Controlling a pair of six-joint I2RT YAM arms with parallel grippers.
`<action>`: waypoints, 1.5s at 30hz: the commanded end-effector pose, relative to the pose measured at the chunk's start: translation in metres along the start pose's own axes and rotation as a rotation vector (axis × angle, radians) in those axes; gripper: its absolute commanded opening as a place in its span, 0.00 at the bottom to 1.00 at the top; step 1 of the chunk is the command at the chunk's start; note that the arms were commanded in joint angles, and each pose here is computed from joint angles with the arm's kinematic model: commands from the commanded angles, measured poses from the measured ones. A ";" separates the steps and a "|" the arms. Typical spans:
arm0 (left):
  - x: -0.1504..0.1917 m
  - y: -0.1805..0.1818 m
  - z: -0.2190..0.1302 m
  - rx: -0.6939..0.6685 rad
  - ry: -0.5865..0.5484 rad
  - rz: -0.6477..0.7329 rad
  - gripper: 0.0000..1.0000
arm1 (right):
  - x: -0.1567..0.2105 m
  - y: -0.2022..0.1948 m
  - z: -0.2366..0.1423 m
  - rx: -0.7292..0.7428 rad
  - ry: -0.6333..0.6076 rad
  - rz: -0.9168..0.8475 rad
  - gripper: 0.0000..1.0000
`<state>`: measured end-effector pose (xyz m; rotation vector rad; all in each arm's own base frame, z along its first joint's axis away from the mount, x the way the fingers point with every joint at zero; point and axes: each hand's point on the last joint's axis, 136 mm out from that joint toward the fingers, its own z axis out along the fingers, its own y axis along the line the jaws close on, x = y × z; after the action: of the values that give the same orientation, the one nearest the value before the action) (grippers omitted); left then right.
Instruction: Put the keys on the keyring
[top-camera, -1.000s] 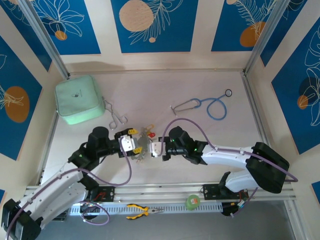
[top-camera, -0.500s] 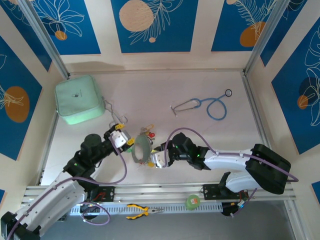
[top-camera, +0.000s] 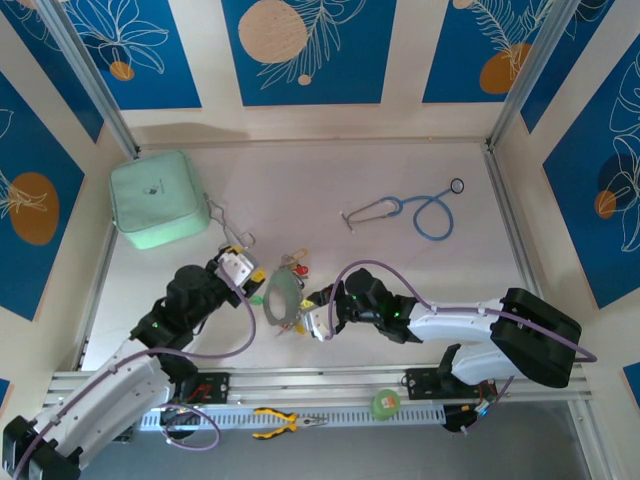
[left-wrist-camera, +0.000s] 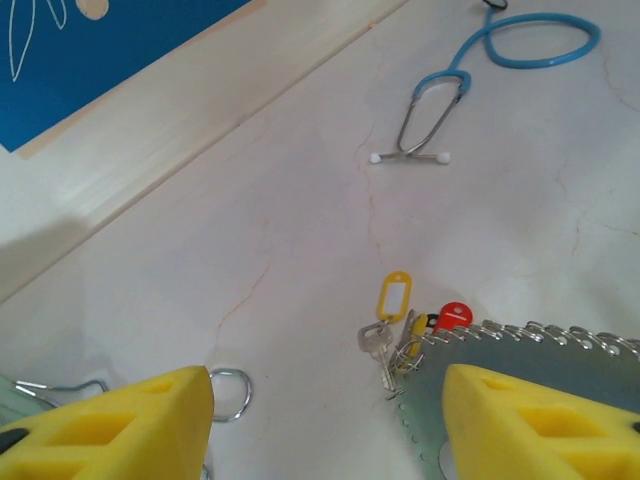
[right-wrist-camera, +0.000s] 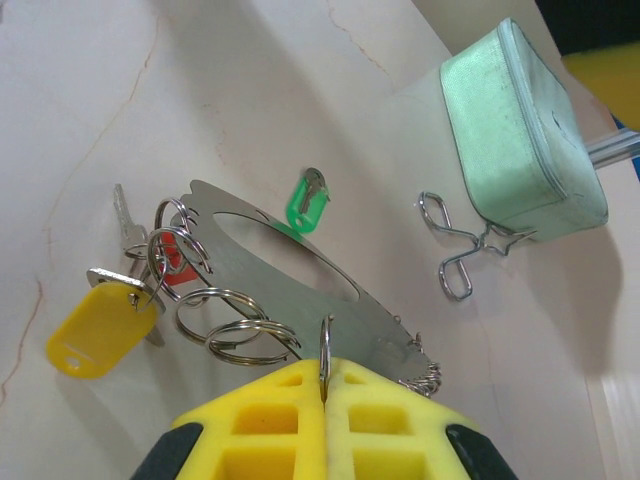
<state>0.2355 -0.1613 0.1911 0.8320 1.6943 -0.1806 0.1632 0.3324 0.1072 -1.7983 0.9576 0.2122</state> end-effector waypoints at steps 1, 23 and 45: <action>-0.017 0.015 -0.004 -0.060 -0.022 -0.097 0.61 | -0.004 -0.003 -0.001 0.024 -0.016 -0.021 0.00; 0.077 -0.007 -0.021 -0.276 0.581 -1.128 0.51 | 0.008 0.004 -0.020 -0.015 0.040 0.093 0.00; 0.136 -0.021 0.015 -0.307 0.955 -1.006 0.30 | 0.005 0.003 -0.022 -0.003 0.038 0.101 0.00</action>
<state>0.2099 -0.1259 0.0444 -0.5642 2.8431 -0.2609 0.1589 0.3109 0.1055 -1.7913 1.0796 0.2445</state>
